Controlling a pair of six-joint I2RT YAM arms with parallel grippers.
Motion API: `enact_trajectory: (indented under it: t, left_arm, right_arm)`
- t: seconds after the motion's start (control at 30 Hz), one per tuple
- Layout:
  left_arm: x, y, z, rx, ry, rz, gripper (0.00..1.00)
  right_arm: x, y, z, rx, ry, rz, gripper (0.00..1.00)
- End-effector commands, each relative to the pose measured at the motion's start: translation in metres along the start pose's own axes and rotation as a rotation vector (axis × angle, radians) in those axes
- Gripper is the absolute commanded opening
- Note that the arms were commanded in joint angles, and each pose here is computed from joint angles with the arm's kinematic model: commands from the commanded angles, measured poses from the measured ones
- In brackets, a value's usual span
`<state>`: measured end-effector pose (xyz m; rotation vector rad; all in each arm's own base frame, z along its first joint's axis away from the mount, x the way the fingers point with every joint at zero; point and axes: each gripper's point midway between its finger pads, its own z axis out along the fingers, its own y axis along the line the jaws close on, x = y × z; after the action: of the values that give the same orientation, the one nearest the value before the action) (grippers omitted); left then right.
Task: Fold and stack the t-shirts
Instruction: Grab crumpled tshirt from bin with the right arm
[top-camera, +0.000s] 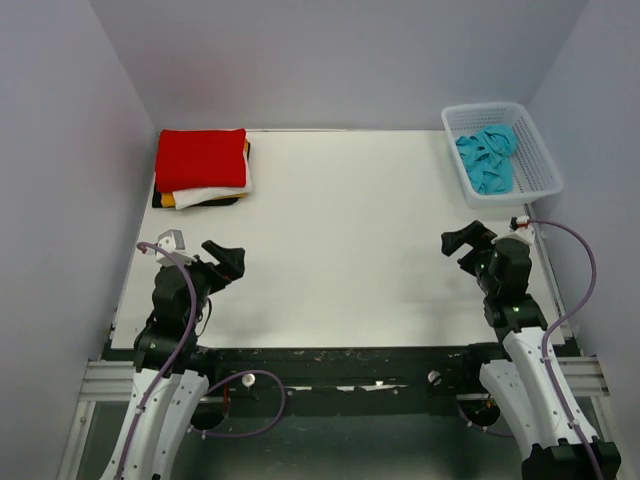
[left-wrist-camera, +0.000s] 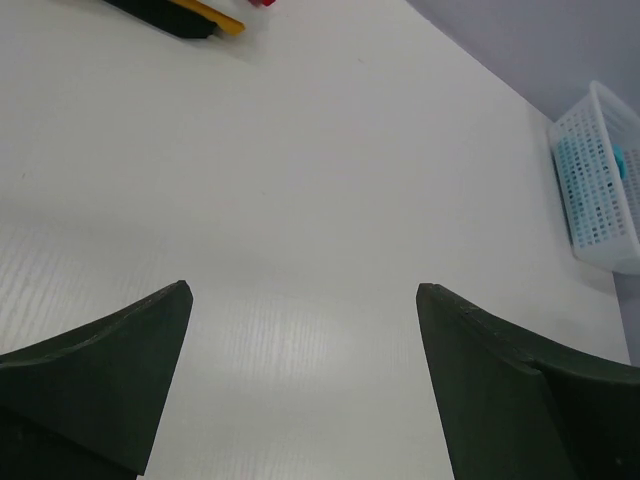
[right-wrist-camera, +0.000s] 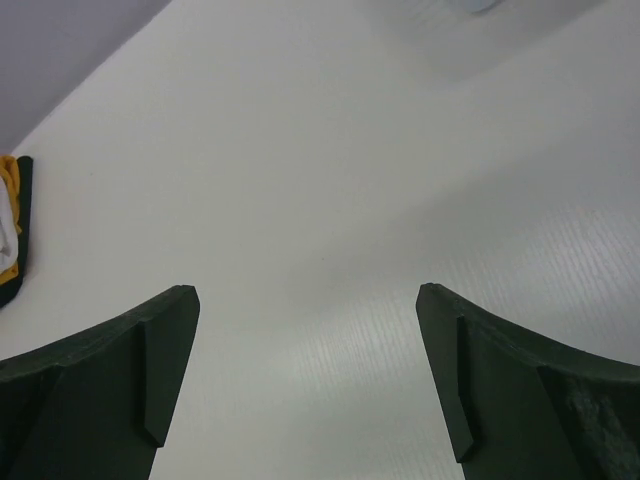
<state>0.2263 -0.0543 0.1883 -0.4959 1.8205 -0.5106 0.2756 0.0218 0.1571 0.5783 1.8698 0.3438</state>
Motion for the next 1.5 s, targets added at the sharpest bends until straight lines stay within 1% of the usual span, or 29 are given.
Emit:
enact_trajectory:
  t: [0.0, 0.23, 0.3, 0.4, 0.47, 0.53, 0.57, 0.67, 0.73, 0.87, 0.93, 1.1, 1.13, 1.17, 1.2, 1.37, 1.47]
  left_arm:
    - [-0.009, -0.002, -0.001, 0.011, -0.048, 0.005, 0.99]
    - [-0.007, -0.005, 0.005, 0.034, -0.06, -0.026, 0.99]
    - [-0.003, -0.005, 0.009, 0.039, -0.049, -0.024, 0.99]
    - [-0.005, 0.0, 0.011, -0.001, -0.043, -0.023, 0.99]
    - [-0.007, 0.004, 0.012, -0.03, -0.048, -0.025, 0.99]
    - [-0.01, 0.011, 0.013, -0.069, -0.066, -0.032, 0.99]
    - [-0.011, 0.015, 0.013, -0.092, -0.075, -0.035, 0.99]
    - [-0.017, 0.018, 0.011, -0.114, -0.1, -0.04, 0.99]
    - [-0.022, 0.016, 0.009, -0.107, -0.123, -0.039, 0.99]
    - [-0.028, 0.02, 0.005, -0.127, -0.149, -0.041, 0.98]
    - [-0.03, 0.022, 0.003, -0.136, -0.166, -0.046, 0.99]
    - [-0.033, 0.024, 0.002, -0.14, -0.195, -0.053, 0.99]
    - [-0.033, 0.025, 0.002, -0.143, -0.196, -0.053, 0.99]
    - [-0.033, 0.027, 0.002, -0.15, -0.199, -0.053, 0.99]
    - [-0.033, 0.028, 0.001, -0.157, -0.2, -0.053, 0.99]
    - [-0.032, 0.032, 0.004, -0.173, -0.203, -0.057, 0.99]
    - [-0.031, 0.032, 0.006, -0.176, -0.194, -0.052, 0.99]
  right_arm:
    - [-0.007, 0.006, -0.003, -0.021, -0.023, 0.017, 1.0]
    - [-0.029, 0.02, 0.001, -0.049, -0.066, 0.021, 1.0]
    - [-0.04, 0.025, 0.008, -0.031, -0.068, 0.017, 1.0]
    - [-0.065, 0.032, 0.021, 0.019, -0.085, 0.006, 1.0]
    - [-0.085, 0.034, 0.034, 0.079, -0.102, 0.021, 1.0]
    - [-0.099, 0.029, 0.053, 0.18, -0.1, 0.034, 1.0]
    - [-0.113, 0.026, 0.06, 0.242, -0.12, 0.037, 1.0]
    - [-0.137, 0.021, 0.087, 0.376, -0.126, -0.003, 1.0]
    - [-0.162, 0.032, 0.103, 0.406, -0.139, -0.019, 1.0]
    - [-0.181, 0.043, 0.146, 0.414, -0.146, -0.045, 1.0]
    - [-0.184, 0.04, 0.171, 0.424, -0.143, -0.065, 1.0]
    - [-0.176, 0.031, 0.236, 0.441, -0.064, -0.13, 1.0]
    - [-0.173, 0.016, 0.251, 0.461, -0.043, -0.135, 1.0]
    - [-0.175, 0.011, 0.261, 0.46, -0.036, -0.141, 1.0]
    - [-0.168, 0.002, 0.274, 0.467, -0.011, -0.151, 1.0]
    - [-0.148, -0.031, 0.322, 0.505, 0.072, -0.2, 1.0]
    - [-0.155, -0.045, 0.336, 0.533, 0.056, -0.201, 1.0]
